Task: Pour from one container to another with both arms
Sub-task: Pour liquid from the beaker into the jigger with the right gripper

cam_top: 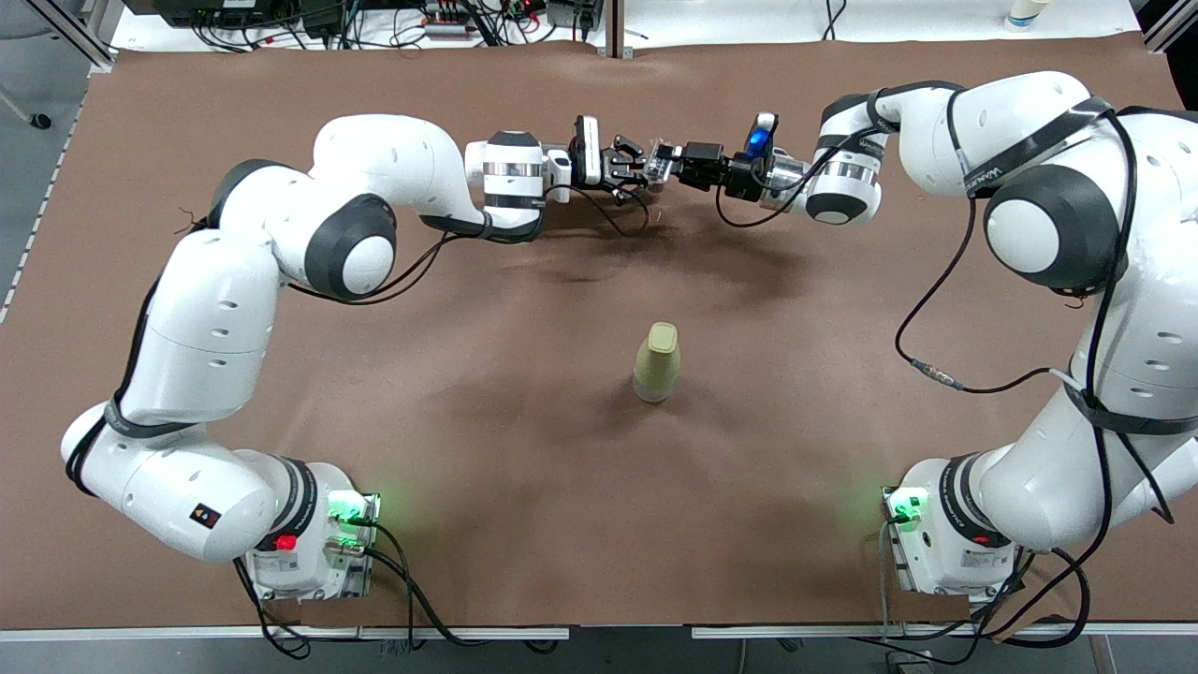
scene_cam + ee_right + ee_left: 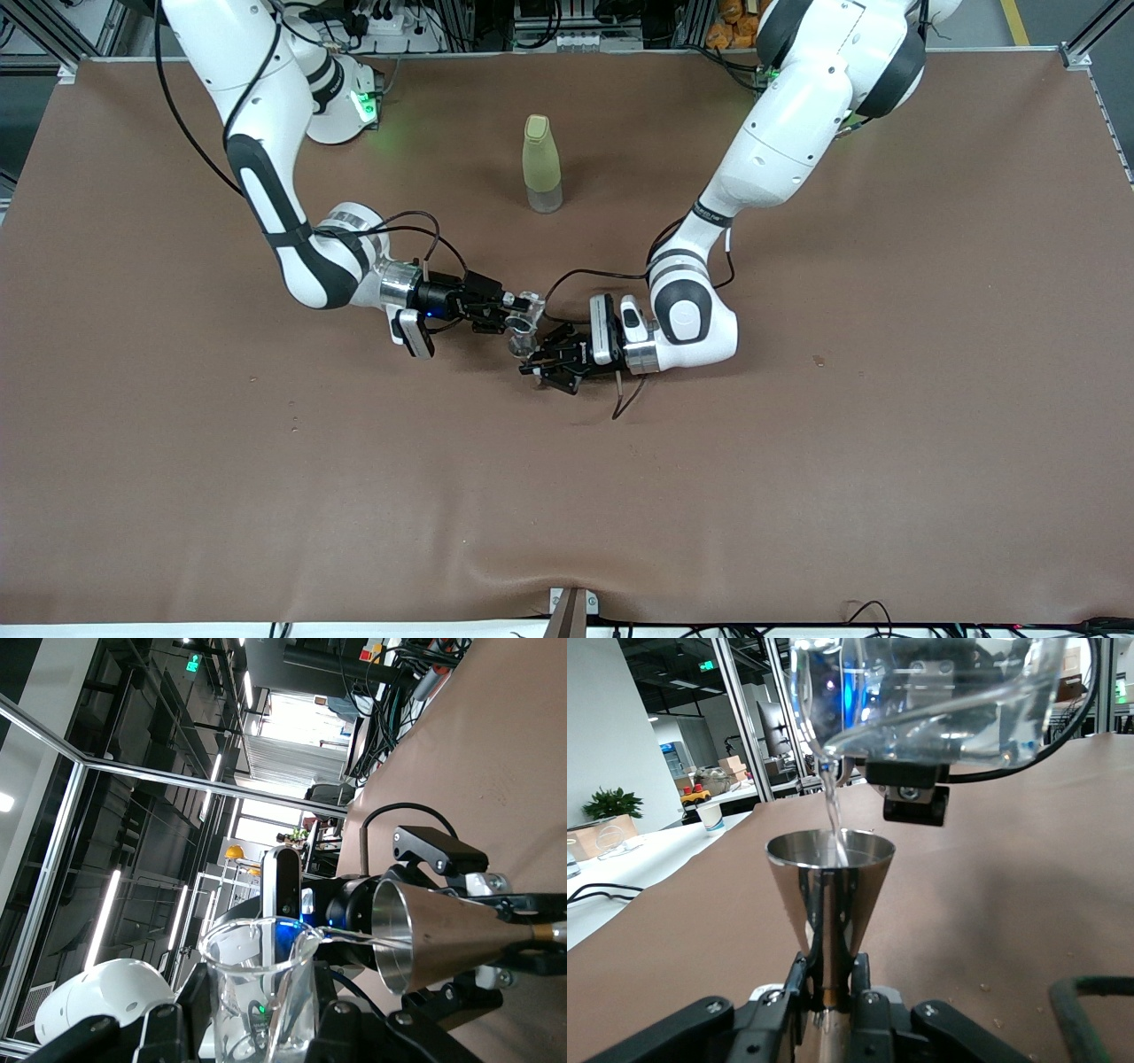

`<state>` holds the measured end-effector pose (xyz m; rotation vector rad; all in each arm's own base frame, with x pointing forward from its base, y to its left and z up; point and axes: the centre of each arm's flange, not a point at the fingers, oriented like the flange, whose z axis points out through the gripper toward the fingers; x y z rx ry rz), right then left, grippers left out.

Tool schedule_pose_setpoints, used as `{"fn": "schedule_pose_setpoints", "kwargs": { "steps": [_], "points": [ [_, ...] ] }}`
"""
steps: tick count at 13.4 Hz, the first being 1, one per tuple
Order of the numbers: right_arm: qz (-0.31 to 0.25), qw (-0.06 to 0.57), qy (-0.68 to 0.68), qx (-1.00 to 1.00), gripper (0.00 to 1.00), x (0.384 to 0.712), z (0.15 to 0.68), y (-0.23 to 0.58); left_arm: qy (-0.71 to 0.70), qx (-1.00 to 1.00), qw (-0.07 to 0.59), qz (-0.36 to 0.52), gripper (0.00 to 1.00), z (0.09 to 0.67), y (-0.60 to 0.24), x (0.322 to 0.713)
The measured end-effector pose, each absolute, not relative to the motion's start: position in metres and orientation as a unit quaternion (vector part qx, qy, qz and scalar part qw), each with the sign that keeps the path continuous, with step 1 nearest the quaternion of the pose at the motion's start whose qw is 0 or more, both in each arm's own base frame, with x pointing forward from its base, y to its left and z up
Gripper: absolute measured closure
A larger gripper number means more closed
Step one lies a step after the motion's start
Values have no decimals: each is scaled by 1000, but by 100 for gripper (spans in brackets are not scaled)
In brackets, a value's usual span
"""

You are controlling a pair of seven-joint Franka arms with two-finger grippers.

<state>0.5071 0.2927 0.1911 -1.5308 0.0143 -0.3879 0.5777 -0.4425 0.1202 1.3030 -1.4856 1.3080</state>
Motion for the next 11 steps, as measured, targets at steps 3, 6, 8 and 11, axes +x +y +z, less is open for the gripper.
{"fn": "schedule_pose_setpoints", "kwargs": {
  "steps": [3, 6, 8, 11],
  "points": [
    [-160, 708, 20, -687, 51, 507, 192, 293, -578, 511, 377, 512, 79, 120, -442, 578],
    [-146, 712, 34, -686, 51, 508, 193, 293, -578, 511, 377, 512, 79, 120, -442, 578],
    [-136, 714, 44, -685, 51, 509, 194, 294, -578, 511, 377, 512, 79, 120, -442, 578],
    [-124, 717, 56, -683, 51, 510, 195, 295, -578, 512, 377, 512, 79, 119, -442, 578]
  ]
}}
